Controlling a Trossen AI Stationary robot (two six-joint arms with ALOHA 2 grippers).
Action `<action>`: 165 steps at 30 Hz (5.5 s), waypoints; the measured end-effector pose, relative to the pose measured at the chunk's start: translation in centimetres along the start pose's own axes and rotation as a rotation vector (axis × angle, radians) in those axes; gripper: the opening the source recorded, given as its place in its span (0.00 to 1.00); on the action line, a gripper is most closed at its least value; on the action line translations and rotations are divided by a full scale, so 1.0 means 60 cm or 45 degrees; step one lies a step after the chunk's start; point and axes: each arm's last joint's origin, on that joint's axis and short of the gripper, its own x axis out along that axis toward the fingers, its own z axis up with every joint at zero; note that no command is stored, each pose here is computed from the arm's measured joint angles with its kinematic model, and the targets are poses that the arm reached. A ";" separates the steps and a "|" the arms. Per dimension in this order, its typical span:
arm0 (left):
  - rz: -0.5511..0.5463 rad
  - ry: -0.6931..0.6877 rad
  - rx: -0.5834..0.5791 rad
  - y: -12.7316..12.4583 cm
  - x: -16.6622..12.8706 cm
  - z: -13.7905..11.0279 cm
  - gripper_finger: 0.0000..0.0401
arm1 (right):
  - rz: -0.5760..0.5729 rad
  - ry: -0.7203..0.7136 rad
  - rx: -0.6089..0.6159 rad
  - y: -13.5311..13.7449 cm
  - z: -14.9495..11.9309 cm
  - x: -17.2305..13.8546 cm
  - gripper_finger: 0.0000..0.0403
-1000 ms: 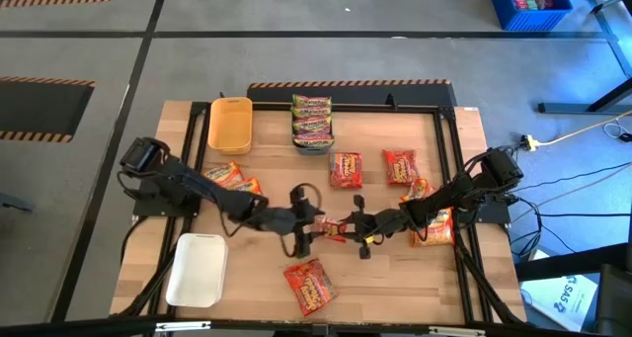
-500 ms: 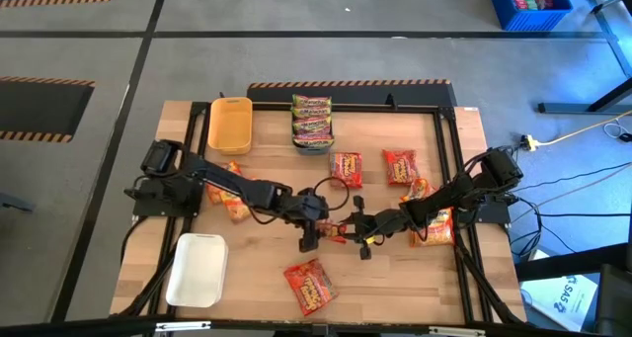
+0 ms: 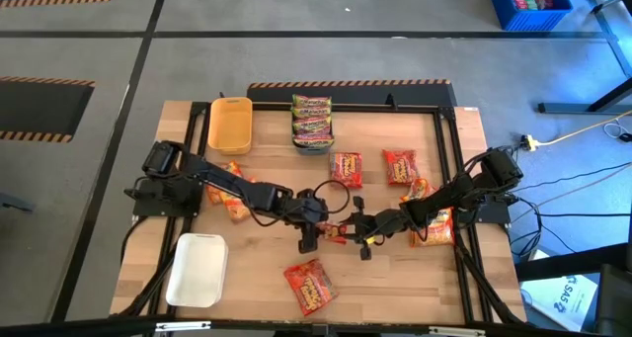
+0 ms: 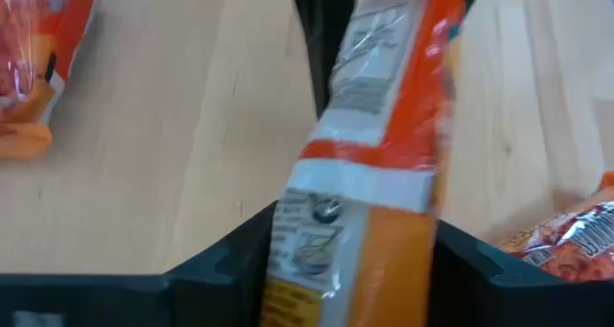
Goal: Sort Maruchan noodles
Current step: Put the orange noodle pack into the yellow bin
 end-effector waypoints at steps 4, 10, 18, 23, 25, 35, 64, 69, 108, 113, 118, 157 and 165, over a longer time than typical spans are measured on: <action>-0.030 0.010 0.017 -0.001 0.013 -0.003 0.38 | 0.012 0.000 0.005 0.000 0.000 0.000 0.23; -0.036 0.009 0.032 -0.004 0.013 -0.004 0.32 | 0.030 -0.001 0.014 0.002 0.004 0.003 0.28; 0.061 -0.047 0.101 -0.032 -0.015 -0.007 0.30 | 0.084 0.126 -0.007 0.000 0.020 -0.017 0.57; 0.187 -0.109 0.167 -0.063 -0.051 -0.013 0.30 | 0.063 0.275 0.025 -0.009 0.037 -0.057 0.64; 0.251 -0.134 0.194 -0.075 -0.066 -0.021 0.30 | 0.053 0.334 0.042 -0.013 0.041 -0.074 0.65; 0.361 -0.476 0.188 -0.095 -0.065 -0.071 0.30 | 0.006 -0.021 0.040 -0.025 0.019 -0.109 0.65; 0.221 -1.451 0.221 0.031 -0.105 -0.067 0.30 | -0.102 -0.552 -0.163 -0.112 0.145 -0.058 0.65; 0.158 -1.458 0.273 0.040 -0.103 -0.063 0.30 | -0.052 -0.552 -0.167 -0.113 0.144 -0.057 0.62; 0.162 -0.496 0.231 0.032 -0.186 0.019 0.64 | -0.105 0.042 -0.004 -0.111 0.049 -0.018 0.32; 0.238 -0.298 0.113 0.047 -0.161 0.067 0.64 | -0.105 0.031 -0.003 -0.112 0.054 -0.013 0.32; 0.158 -0.169 0.091 0.051 -0.132 0.108 0.64 | -0.095 0.032 -0.003 -0.111 0.059 -0.011 0.33; 0.332 0.246 0.210 0.067 -0.110 0.106 0.28 | -0.092 0.092 0.008 -0.113 0.084 -0.049 0.65; 0.581 0.317 0.202 0.090 -0.207 0.096 0.28 | -0.101 0.116 -0.020 -0.114 0.097 -0.076 0.66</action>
